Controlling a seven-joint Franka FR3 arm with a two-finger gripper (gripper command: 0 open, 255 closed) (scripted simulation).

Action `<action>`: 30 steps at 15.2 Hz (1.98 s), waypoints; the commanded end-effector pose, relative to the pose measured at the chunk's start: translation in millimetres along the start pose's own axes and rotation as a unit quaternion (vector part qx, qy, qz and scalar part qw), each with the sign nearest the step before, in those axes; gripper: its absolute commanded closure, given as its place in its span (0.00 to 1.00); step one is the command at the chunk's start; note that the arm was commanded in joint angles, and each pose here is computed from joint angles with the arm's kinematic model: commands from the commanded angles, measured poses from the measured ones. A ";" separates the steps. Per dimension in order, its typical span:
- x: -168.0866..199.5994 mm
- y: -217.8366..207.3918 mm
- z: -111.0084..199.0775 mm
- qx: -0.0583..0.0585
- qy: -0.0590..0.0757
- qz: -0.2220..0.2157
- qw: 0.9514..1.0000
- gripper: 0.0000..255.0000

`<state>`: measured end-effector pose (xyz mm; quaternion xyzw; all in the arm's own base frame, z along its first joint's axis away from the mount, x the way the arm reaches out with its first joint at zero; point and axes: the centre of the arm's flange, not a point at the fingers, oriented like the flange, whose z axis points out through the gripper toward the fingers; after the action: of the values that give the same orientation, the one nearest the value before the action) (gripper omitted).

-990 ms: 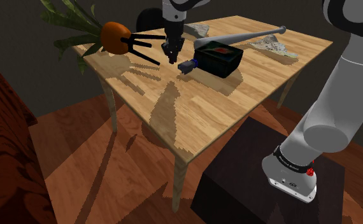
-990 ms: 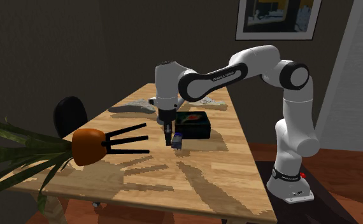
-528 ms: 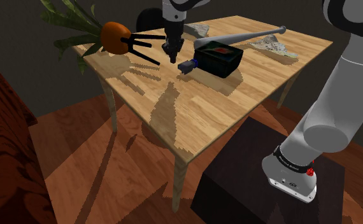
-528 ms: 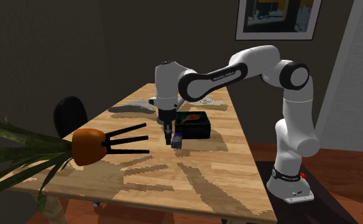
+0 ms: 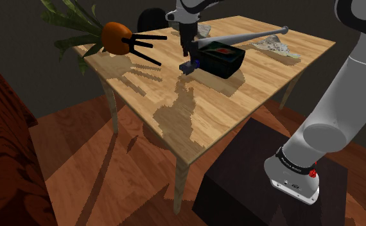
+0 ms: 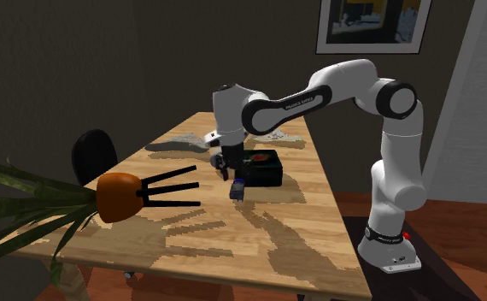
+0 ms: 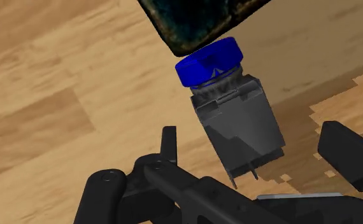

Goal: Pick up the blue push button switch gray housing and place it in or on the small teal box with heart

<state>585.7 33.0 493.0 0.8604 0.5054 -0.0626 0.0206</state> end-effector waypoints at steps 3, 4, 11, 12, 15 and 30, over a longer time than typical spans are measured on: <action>-5.8 4.1 16.4 0.000 -0.009 -0.089 0.996 0.00; -5.9 4.1 21.7 0.000 -0.009 -0.089 0.996 0.00; -6.2 4.2 40.6 0.000 -0.009 -0.089 0.996 0.00; -6.2 4.2 40.6 0.000 -0.009 -0.089 0.996 0.00; -6.2 4.2 40.6 0.000 -0.009 -0.089 0.996 0.00; -9.6 3.4 14.4 0.000 -0.009 -0.089 0.996 1.00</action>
<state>583.5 21.5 475.3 0.8113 0.5798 -0.0722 0.0197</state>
